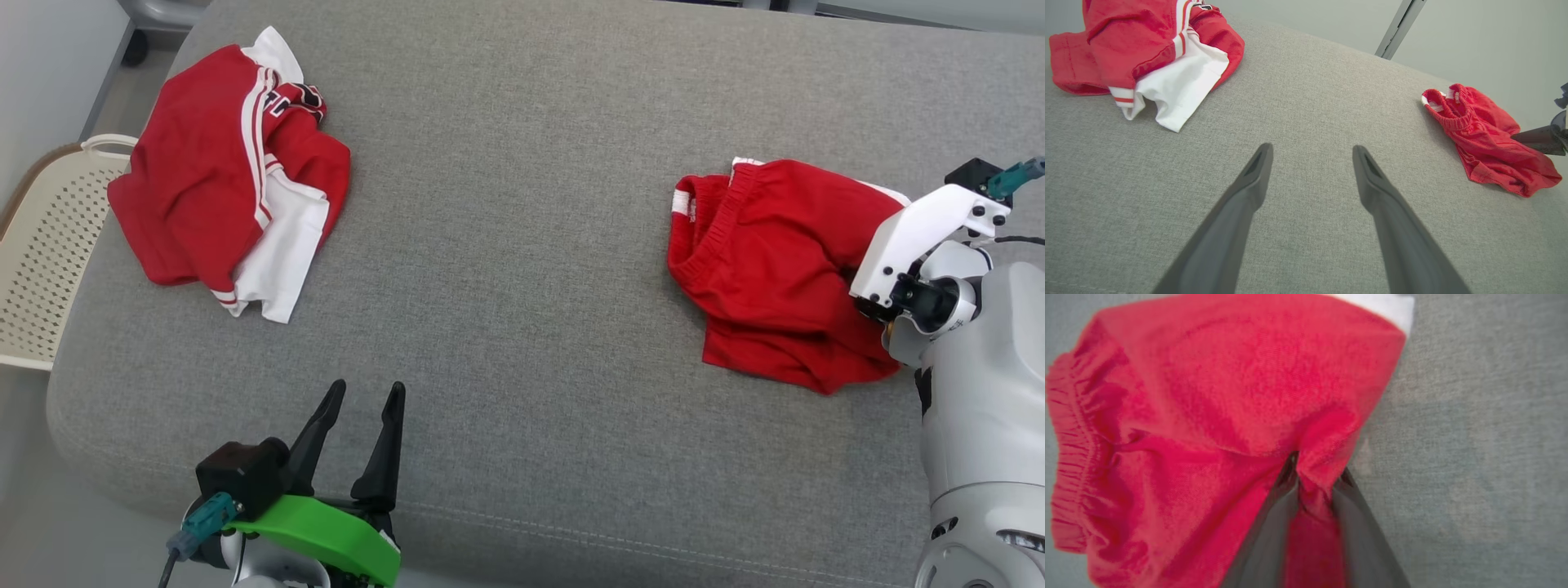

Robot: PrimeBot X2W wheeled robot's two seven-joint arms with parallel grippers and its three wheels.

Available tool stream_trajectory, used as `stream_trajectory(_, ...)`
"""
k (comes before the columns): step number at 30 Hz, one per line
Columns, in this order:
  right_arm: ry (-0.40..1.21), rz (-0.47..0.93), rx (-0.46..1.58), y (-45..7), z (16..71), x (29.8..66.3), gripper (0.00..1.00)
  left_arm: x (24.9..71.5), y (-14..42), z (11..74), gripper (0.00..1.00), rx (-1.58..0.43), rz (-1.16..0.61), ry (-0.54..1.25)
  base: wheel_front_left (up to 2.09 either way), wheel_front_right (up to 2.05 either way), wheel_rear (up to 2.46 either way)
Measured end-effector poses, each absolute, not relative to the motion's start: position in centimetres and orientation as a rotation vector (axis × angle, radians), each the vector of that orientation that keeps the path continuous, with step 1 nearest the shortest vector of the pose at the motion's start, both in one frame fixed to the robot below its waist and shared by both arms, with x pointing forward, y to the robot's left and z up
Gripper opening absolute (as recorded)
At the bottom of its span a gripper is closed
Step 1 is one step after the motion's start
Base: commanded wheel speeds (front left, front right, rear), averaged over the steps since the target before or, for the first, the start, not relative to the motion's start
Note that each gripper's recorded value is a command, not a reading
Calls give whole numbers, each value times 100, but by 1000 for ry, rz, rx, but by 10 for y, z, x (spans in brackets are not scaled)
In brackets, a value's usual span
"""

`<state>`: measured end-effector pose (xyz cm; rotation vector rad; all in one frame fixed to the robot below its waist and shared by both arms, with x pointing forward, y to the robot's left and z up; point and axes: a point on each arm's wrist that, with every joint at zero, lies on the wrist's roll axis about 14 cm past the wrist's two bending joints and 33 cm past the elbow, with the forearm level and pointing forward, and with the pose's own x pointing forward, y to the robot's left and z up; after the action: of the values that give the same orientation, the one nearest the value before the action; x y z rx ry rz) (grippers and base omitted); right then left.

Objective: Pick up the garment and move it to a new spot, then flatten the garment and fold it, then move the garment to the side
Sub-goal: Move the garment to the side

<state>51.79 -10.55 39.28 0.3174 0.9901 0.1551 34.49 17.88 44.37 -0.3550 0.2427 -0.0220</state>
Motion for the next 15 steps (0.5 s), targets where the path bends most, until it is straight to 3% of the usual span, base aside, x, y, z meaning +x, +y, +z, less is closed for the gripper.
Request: stream_trajectory(15, 896, 174, 121, -110, 412, 527, 0, 351, 168, 443, 100, -368, -48, 238, 0, 0, 0)
